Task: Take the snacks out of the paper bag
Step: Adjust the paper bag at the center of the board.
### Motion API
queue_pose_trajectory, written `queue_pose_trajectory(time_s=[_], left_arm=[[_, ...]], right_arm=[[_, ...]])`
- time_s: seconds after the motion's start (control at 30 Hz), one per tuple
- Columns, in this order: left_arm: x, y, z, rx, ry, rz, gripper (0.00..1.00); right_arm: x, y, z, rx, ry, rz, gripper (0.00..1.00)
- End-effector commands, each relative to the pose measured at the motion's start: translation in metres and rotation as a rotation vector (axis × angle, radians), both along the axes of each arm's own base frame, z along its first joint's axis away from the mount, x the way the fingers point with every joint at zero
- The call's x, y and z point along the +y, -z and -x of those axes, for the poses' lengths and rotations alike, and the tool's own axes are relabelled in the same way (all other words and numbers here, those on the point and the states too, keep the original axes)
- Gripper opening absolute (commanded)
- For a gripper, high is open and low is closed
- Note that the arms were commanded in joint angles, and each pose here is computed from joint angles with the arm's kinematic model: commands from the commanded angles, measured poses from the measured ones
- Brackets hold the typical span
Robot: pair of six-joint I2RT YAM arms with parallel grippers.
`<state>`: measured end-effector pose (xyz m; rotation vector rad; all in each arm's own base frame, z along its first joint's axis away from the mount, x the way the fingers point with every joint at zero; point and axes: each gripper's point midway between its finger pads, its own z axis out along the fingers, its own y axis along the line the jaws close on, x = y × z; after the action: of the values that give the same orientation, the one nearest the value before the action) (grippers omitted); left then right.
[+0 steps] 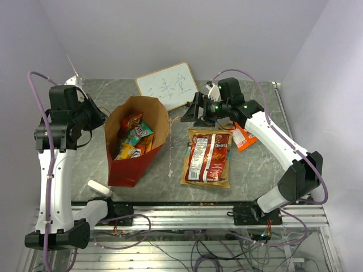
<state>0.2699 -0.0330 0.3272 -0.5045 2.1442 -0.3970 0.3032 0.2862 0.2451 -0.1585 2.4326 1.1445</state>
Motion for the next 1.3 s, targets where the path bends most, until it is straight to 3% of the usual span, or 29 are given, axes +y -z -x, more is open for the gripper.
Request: queue_pose_trajectory(time_s=[0.0,0.57,0.87,1.07,1.2,1.27], left_arm=[[-0.008,-0.023,-0.004,-0.099,0.048,0.020,0.07],[0.006,-0.036,0.007,-0.110,-0.016,-0.033,0.07],[0.003,-0.008,0.016,-0.029,-0.024,-0.006,0.07],[0.003,0.013,0.022,0.031,-0.055,0.024,0.07],[0.009,0.011,0.021,0.051,-0.086,0.005,0.07],[0.013,0.007,0.020,0.031,-0.096,-0.015,0.07]], right_arm=[[0.030,-0.027,0.006,0.094,0.023,-0.139,0.80],[0.027,-0.022,0.005,0.068,0.014,-0.038,0.80],[0.018,0.004,0.002,0.076,-0.023,0.093,0.82],[0.046,0.054,0.028,0.128,-0.084,0.222,0.76],[0.049,0.054,0.032,0.115,-0.096,0.266,0.68],[0.051,0.052,0.032,0.088,-0.104,0.251,0.59]])
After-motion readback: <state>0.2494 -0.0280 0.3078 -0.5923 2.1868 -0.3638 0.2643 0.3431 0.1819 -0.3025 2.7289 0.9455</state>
